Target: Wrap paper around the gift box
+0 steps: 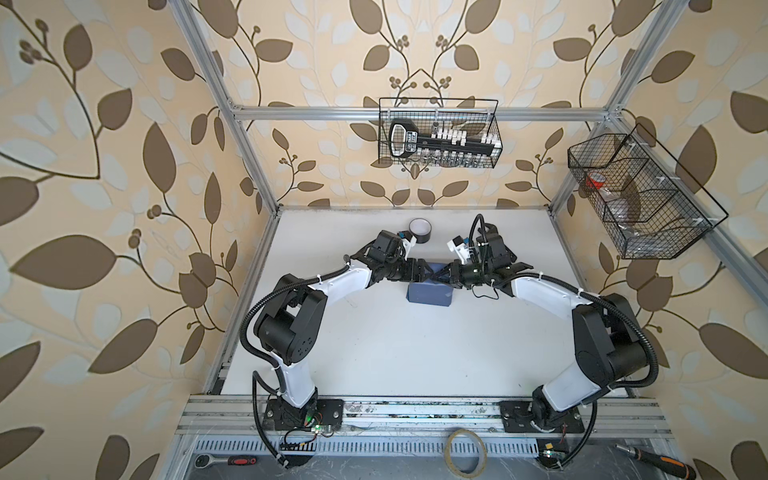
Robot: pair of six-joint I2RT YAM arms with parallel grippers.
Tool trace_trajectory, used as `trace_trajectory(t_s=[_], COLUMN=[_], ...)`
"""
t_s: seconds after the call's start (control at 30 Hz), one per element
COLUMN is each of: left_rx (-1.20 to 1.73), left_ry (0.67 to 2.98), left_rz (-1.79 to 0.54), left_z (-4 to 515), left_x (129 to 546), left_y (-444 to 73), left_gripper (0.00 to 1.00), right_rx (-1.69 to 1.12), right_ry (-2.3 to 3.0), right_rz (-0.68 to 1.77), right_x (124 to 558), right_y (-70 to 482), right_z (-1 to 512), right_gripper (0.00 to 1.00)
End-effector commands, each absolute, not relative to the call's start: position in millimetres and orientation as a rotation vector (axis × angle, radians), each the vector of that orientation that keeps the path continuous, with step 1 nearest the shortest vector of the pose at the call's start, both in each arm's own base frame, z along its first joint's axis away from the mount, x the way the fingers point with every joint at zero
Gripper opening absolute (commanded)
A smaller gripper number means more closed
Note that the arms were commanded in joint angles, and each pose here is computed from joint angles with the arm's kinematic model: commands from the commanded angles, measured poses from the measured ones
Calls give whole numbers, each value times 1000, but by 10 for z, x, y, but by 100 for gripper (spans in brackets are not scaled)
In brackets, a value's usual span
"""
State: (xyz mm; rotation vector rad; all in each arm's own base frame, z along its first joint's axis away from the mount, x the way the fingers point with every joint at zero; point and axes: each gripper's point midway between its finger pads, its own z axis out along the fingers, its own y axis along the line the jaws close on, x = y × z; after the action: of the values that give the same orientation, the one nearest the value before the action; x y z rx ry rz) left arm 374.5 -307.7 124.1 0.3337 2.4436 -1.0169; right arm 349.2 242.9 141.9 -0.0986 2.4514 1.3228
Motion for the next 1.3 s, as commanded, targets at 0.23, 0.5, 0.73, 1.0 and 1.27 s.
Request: trace_trajectory(t_s=[0.23, 0.5, 0.73, 1.0, 1.27], left_rx=[363, 361, 360, 356, 357], left_ry=[2594, 2590, 2585, 2589, 2587], left_rz=[-862, -849, -848, -849, -851], left_z=[820, 827, 842, 825, 831], left_x=[3577, 3578, 3589, 3597, 3597], left_y=[-2948, -2933, -2935, -2942, -2940], left_gripper=[83, 83, 83, 83, 83], right_rx=[22, 7, 6, 17, 3], right_ry=[2629, 2607, 2600, 2582, 2490], right_rz=[1189, 1234, 1266, 1277, 1198], right_x=[3253, 3144, 3062, 2950, 2979], right_y=[2274, 2286, 2291, 2229, 2061], right_z=[1085, 1174, 1196, 1246, 1521], right_gripper=[18, 20, 24, 27, 29])
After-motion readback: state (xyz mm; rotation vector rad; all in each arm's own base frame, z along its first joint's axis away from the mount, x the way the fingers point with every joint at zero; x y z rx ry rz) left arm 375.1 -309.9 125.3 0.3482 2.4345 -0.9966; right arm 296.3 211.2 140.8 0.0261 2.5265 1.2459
